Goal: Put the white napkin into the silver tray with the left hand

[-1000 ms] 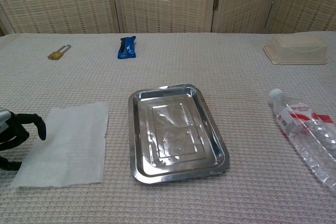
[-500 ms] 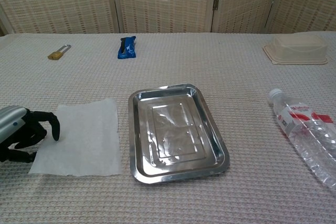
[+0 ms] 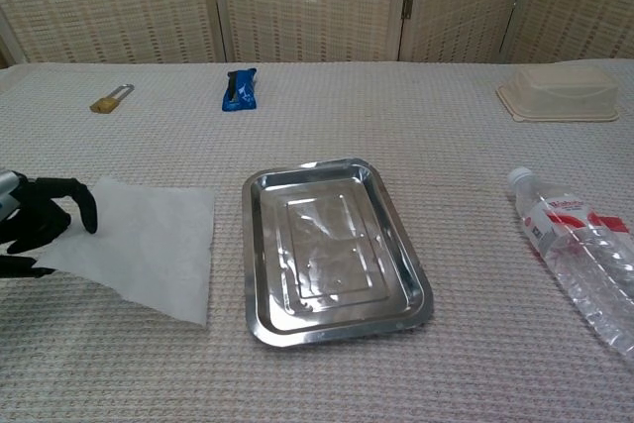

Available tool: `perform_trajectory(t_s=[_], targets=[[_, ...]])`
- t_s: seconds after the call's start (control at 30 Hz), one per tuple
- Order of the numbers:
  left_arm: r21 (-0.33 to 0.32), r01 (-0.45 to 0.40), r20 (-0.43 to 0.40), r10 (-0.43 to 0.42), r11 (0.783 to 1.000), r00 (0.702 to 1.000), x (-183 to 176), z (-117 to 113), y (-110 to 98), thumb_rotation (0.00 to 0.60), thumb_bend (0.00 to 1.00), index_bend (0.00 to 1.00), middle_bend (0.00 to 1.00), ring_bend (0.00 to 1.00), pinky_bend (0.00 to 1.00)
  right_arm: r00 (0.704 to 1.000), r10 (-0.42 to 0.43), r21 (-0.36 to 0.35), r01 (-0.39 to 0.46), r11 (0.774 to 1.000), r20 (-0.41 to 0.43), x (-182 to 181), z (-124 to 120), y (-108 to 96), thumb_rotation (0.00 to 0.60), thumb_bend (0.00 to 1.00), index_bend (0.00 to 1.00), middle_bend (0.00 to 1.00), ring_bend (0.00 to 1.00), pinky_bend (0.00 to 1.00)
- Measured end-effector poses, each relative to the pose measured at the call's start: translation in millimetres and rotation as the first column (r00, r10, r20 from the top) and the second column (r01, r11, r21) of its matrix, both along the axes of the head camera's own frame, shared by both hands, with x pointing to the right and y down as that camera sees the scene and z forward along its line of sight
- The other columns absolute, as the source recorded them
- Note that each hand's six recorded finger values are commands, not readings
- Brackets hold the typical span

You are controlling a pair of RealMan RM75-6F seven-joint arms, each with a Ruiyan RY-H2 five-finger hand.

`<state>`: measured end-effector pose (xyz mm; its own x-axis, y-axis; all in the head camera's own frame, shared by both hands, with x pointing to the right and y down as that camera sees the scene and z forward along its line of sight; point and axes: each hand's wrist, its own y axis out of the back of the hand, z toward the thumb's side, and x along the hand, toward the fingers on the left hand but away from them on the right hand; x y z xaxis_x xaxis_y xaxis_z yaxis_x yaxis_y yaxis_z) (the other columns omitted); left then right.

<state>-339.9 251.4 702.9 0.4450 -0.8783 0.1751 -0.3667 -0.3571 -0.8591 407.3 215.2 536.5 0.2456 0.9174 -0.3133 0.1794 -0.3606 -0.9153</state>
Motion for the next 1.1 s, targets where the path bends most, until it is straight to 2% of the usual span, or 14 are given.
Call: perform_trajectory(t_s=[0.2,0.37,0.53,0.67,0.9,1.1], targets=[[0.107,0.072,-0.040,-0.068,0.992,0.997,-7,-20,-22,0.600,0.68,0.64,1.00,1.00,1.00,1.000,0.003,-0.014,-0.003,1.000,0.004,0,2,0,0.600,0.32,0.00,0.00,0.00,0.00],[0.163,0.079,-0.061,-0.070,0.983,0.996,-4,-31,-37,0.600,0.69,0.64,1.00,1.00,1.00,1.000,0.015,0.005,-0.015,1.000,-0.004,4,0,-3,0.600,0.32,0.00,0.00,0.00,0.00],[0.217,0.051,-0.061,-0.039,0.975,0.997,10,-40,-47,0.600,0.70,0.64,1.00,1.00,1.00,1.000,0.018,0.006,-0.018,1.000,0.010,4,-3,-4,0.600,0.32,0.00,0.00,0.00,0.00],[0.243,0.015,-0.029,-0.008,0.970,1.000,29,-41,-58,0.600,0.70,0.64,1.00,1.00,1.00,0.999,0.027,0.014,-0.028,1.000,0.041,6,-11,-5,0.600,0.32,0.00,0.00,0.00,0.00],[0.271,-0.049,0.025,0.044,0.961,0.999,82,-45,-86,0.600,0.70,0.63,1.00,1.00,1.00,0.996,0.049,0.029,-0.051,0.998,0.081,14,-28,-6,0.600,0.32,0.00,0.00,0.00,0.00],[0.312,-0.083,0.045,0.073,0.946,0.996,122,-54,-112,0.600,0.71,0.63,1.00,1.00,1.00,0.991,0.070,0.069,-0.078,0.995,0.118,23,-46,-9,0.600,0.32,0.00,0.00,0.00,0.00]])
